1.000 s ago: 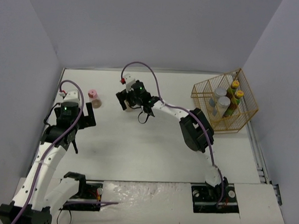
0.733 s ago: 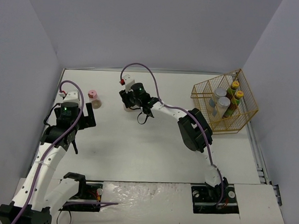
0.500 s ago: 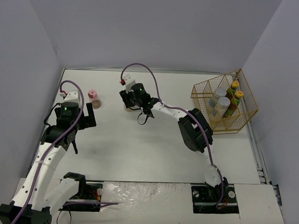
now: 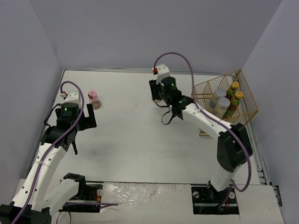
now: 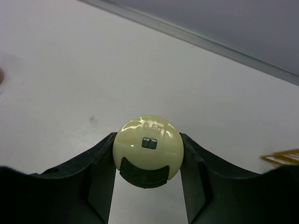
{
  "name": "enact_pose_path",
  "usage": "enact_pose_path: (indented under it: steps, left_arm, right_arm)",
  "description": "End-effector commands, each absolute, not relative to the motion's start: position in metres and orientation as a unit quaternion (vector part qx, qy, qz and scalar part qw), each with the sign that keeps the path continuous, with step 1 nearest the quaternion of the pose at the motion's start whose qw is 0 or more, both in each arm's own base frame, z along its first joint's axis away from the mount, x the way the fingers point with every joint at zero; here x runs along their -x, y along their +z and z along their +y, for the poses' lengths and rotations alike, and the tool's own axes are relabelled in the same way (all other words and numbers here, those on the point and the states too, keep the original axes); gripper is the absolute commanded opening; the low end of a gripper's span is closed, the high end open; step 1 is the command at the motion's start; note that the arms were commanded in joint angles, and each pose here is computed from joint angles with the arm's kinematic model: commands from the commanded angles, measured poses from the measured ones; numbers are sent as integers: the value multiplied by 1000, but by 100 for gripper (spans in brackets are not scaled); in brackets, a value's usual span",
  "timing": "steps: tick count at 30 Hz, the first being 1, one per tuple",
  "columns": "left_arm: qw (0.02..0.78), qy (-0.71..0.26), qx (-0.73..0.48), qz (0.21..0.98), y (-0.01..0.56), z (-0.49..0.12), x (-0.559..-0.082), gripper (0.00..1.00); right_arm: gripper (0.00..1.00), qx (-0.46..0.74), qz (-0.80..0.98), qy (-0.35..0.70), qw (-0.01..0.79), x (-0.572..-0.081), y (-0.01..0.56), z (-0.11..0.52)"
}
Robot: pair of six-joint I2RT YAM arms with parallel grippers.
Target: Organize the condiment bottles
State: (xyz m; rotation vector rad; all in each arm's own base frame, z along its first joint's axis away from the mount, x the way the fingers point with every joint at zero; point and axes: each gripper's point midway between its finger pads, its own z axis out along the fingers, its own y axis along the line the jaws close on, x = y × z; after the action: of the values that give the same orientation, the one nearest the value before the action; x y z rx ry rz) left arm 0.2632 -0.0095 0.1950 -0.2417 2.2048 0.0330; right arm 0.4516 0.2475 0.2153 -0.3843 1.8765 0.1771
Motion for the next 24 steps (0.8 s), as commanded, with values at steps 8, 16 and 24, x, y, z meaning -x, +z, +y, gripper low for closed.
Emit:
enact_pose_path:
  steps: [8,16,24]
  left_arm:
    - [468,1,103,878,208,-11,-274,97]
    - [468,2,105,878,208,-11,-273,97]
    - [469,1,104,877,208,-11,-273,97]
  right_arm:
    - [0,-68,772,-31,631,-455,279,44]
    - [0,-84,785,-31,613,-466,252,17]
    - [0,-86,808,-41,582,-467,206,14]
